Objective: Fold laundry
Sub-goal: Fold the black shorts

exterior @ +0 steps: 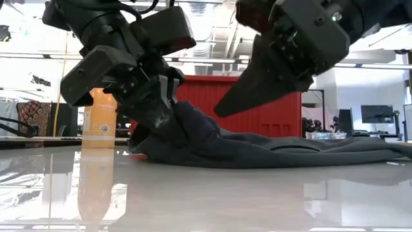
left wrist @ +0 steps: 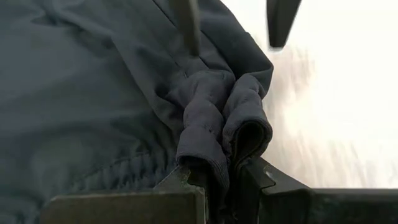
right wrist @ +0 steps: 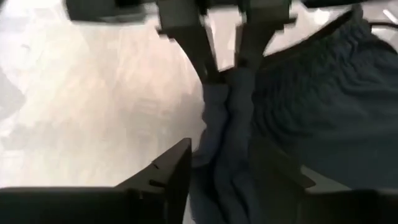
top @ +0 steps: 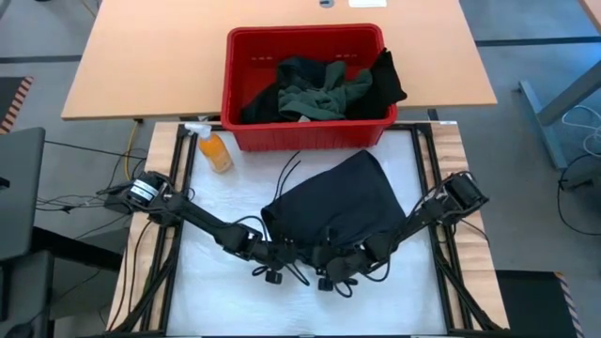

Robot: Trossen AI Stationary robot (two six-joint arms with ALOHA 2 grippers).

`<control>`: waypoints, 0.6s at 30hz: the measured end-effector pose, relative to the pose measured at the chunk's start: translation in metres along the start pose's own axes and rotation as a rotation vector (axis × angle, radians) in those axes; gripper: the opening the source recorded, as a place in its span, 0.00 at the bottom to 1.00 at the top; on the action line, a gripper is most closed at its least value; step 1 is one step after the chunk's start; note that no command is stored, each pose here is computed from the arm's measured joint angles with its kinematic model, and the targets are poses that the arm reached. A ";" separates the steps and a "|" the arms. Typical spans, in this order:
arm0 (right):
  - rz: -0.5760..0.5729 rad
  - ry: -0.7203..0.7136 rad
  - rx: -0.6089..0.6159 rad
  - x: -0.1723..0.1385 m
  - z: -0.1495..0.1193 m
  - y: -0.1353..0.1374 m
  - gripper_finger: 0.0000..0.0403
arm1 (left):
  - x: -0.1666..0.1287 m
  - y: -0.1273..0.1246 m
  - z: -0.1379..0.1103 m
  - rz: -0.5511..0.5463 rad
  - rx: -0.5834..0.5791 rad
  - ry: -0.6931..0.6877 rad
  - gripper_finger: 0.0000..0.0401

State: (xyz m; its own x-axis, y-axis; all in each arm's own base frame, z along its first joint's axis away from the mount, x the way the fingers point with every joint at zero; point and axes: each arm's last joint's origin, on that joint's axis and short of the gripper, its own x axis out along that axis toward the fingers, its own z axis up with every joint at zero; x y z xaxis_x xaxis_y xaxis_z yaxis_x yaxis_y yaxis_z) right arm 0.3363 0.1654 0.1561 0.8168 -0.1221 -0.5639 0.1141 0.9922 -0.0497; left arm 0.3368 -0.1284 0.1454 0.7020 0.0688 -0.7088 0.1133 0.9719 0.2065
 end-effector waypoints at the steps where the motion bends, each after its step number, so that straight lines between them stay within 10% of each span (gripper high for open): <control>1: 0.001 -0.004 0.003 0.000 0.000 0.000 0.50 | 0.000 0.000 0.000 -0.001 0.000 0.000 0.05; 18: 0.031 -0.005 0.043 0.027 -0.007 -0.005 0.63 | 0.001 0.003 0.001 0.024 0.017 -0.005 0.05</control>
State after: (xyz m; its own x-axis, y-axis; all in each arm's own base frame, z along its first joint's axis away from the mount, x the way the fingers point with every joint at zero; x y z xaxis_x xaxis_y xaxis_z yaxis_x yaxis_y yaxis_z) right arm 0.3537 0.1568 0.1351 0.8230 -0.0920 -0.5606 0.1133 0.9936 0.0032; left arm 0.3382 -0.1254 0.1458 0.7085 0.0903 -0.7000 0.1087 0.9660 0.2347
